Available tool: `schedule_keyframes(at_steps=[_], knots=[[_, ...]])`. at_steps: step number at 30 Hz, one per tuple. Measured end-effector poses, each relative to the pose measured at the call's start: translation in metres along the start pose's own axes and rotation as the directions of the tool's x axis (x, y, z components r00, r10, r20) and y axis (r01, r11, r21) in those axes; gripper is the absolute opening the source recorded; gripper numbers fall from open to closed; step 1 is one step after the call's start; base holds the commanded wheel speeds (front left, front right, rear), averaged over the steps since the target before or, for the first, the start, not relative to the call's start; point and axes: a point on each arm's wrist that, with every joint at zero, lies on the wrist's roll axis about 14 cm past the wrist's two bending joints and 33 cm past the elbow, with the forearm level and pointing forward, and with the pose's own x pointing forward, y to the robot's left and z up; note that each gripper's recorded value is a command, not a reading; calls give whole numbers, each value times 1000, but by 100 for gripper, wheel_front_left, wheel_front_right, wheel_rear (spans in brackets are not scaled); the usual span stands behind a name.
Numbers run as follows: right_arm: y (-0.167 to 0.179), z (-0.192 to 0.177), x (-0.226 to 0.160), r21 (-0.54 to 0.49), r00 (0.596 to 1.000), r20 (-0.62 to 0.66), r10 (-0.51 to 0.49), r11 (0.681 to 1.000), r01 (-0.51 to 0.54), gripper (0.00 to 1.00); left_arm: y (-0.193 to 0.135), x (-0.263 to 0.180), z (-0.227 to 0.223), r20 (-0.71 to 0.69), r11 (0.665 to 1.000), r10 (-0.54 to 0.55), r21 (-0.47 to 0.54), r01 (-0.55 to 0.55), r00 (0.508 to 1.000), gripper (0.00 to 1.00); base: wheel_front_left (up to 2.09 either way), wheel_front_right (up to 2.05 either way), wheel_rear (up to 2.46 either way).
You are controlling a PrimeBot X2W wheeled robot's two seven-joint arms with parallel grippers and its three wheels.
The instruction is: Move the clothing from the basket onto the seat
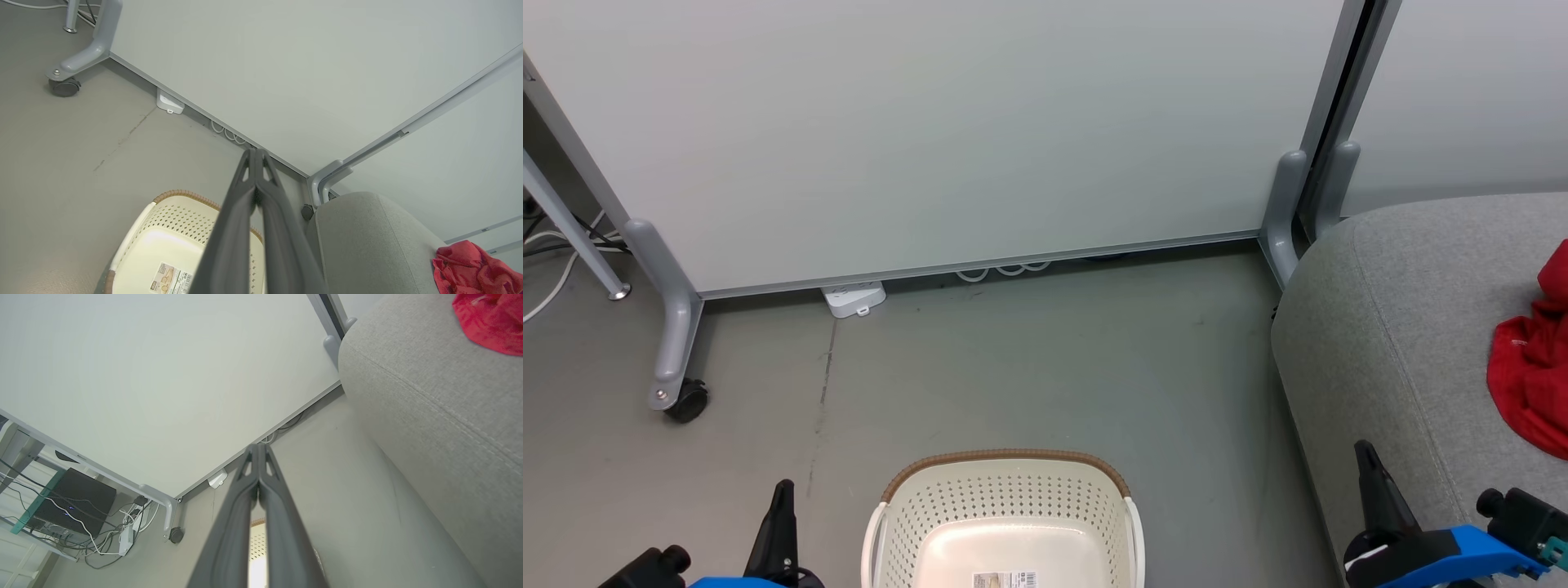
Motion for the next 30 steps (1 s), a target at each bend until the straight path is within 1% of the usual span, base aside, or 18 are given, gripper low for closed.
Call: schedule_keyframes(at_steps=[7, 16, 30], knots=[[1, 5, 2, 104, 1000, 16, 3, 995, -5, 0, -1, 2, 6, 11, 996, 4, -94, -3, 1000, 0, 0, 0, 0], [2, 9, 4, 228, 1000, 28, 5, 974, -11, 0, -2, 5, 12, 20, 979, 3, -202, 1, 1000, 0, 0, 0, 0], [4, 19, 8, 393, 998, 57, 15, 919, -36, 0, -6, 8, 21, 35, 938, -6, -347, 18, 999, 0, 0, 0, 0]])
